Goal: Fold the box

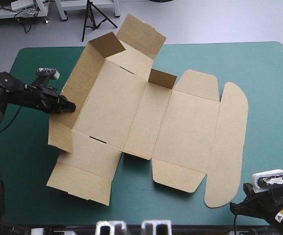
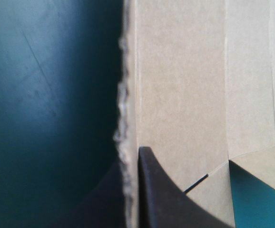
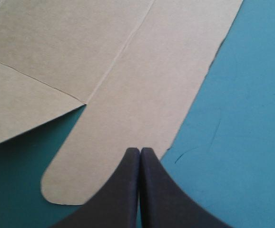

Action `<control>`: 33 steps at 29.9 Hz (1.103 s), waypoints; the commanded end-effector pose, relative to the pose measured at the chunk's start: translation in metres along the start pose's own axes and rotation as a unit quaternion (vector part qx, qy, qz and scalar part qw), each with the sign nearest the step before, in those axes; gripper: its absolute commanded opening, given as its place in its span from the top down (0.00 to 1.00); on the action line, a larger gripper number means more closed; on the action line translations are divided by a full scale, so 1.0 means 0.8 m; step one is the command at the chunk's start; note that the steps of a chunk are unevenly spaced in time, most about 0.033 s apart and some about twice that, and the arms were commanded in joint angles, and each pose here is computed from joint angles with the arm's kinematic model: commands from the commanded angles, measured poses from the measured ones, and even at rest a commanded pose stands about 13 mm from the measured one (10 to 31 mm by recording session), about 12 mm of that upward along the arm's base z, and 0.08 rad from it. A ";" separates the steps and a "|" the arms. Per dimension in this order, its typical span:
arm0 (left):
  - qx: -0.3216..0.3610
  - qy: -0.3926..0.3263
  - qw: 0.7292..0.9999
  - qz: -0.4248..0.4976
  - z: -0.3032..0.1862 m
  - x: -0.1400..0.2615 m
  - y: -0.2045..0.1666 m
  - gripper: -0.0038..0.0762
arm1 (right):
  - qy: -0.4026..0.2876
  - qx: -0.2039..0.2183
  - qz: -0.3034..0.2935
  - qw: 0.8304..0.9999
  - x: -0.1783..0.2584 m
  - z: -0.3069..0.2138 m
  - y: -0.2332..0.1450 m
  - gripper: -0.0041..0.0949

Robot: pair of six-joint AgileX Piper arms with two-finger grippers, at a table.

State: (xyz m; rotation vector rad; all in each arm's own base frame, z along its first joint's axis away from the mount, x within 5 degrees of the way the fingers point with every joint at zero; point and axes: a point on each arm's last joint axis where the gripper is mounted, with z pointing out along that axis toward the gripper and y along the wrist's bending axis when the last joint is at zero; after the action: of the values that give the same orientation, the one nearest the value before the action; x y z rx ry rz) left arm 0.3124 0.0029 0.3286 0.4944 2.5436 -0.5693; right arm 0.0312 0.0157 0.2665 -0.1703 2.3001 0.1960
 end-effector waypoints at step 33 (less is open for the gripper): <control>-0.174 -0.224 0.718 0.635 0.021 -0.104 -0.233 0.96 | -0.037 0.000 0.001 0.999 -0.013 -0.006 0.001 0.98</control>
State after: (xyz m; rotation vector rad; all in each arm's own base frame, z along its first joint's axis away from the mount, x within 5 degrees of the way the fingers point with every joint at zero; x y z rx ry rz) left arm 0.3187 -0.1767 0.3809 1.5644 1.4084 0.2064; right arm 0.0312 0.0160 0.2666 -0.1698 2.2998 0.2006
